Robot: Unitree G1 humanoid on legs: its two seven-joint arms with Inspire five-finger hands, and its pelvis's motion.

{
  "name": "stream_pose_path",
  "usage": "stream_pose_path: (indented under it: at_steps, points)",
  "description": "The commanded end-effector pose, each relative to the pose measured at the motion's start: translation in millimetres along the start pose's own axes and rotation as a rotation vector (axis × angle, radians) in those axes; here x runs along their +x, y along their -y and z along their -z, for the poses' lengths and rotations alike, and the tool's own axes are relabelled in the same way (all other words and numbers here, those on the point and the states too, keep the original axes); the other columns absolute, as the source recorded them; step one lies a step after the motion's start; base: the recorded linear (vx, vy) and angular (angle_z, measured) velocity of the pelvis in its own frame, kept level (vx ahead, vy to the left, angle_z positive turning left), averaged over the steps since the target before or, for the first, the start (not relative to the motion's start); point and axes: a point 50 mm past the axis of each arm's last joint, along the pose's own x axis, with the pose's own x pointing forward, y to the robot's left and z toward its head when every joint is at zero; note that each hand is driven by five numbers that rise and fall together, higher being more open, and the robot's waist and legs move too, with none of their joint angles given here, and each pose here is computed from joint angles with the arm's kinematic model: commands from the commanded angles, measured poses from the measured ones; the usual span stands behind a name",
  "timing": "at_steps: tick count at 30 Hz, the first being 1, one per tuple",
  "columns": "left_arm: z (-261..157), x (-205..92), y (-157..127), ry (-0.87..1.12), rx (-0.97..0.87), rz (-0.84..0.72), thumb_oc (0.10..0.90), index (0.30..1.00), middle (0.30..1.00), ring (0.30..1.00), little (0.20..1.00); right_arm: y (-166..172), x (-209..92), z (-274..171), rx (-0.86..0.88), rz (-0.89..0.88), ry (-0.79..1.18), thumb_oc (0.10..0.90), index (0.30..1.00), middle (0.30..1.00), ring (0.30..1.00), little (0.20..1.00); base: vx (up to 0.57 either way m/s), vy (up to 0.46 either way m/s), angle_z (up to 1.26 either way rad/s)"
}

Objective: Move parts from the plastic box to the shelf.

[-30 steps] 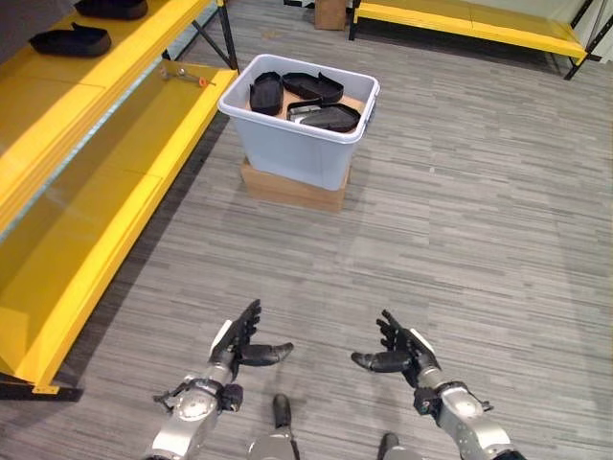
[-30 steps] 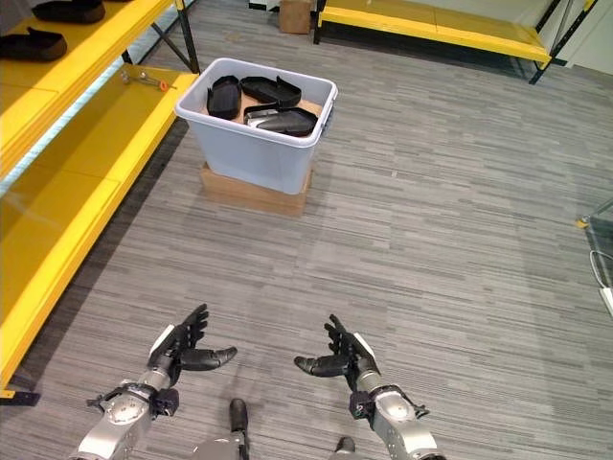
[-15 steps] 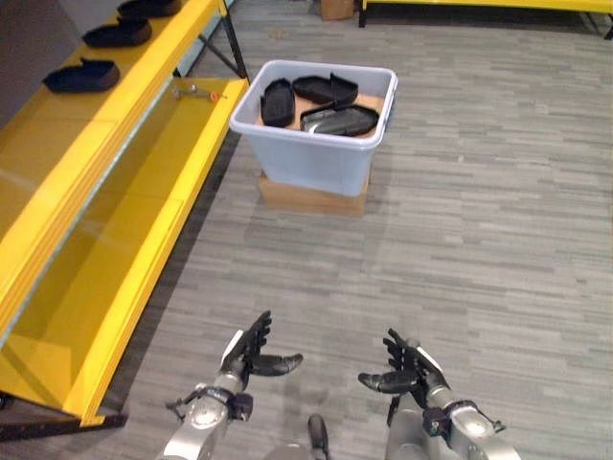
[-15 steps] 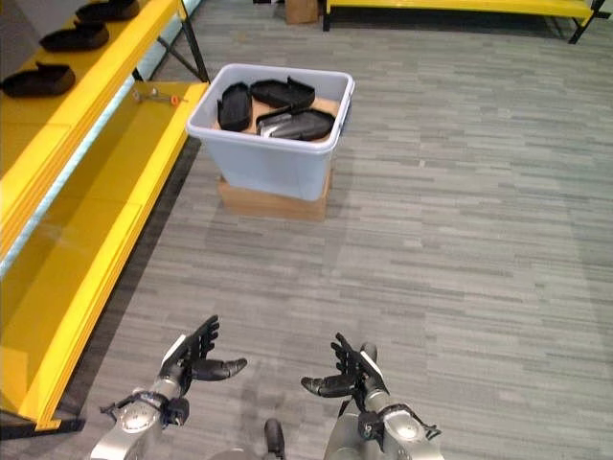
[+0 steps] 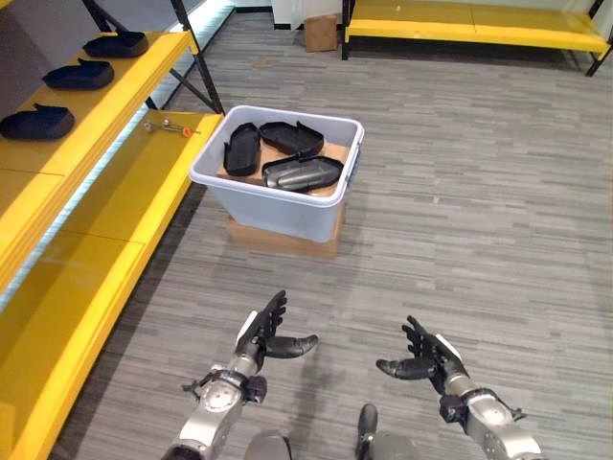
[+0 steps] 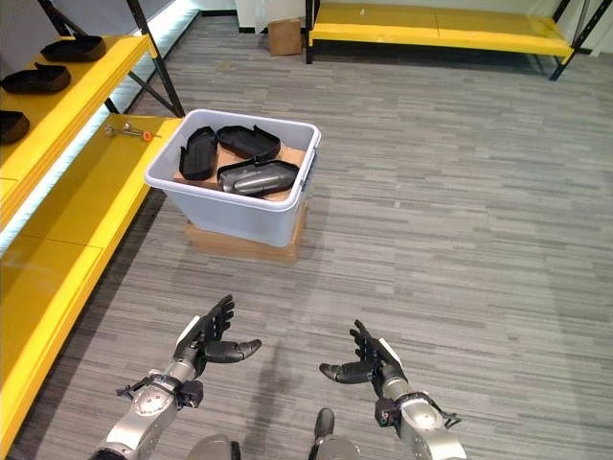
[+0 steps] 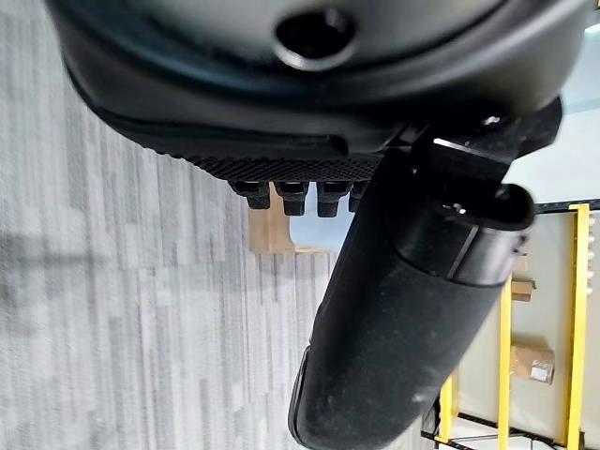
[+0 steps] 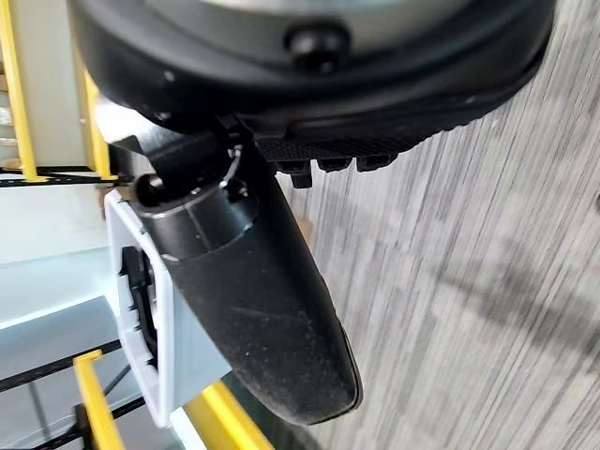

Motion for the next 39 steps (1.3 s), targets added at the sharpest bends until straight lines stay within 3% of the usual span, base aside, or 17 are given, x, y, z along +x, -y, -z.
stream_pose_path:
  at_steps: [1, 16, 28, 39]
  points:
    - [-28.5, -4.4, -19.6, 0.149, 0.039, -0.043, 0.900, 1.000, 1.000, 1.000, 1.000, -8.0, 3.1, -28.1, 0.042, -0.030, 0.167, 0.900, 1.000, 1.000, 1.000, 1.000, 0.29, 0.120, 0.02]
    - [-32.4, -8.5, -36.6, 0.151, 0.084, -0.083, 0.900, 1.000, 1.000, 1.000, 1.000, -22.8, 10.8, -29.5, 0.028, -0.092, 0.156, 0.900, 1.000, 1.000, 1.000, 1.000, 0.25, 0.162, -0.27]
    - [-31.4, -8.4, -30.8, 0.143, 0.118, -0.046, 0.900, 1.000, 1.000, 1.000, 1.000, -33.9, 13.5, -31.2, 0.006, -0.129, 0.158, 0.900, 1.000, 1.000, 1.000, 1.000, 0.18, 0.209, 0.03]
    - [-25.9, -3.6, -21.9, 0.134, 0.115, -0.022, 0.900, 1.000, 1.000, 1.000, 1.000, -21.9, 7.3, -24.2, -0.024, -0.099, 0.131, 0.900, 1.000, 1.000, 1.000, 1.000, 0.26, -0.128, 0.20]
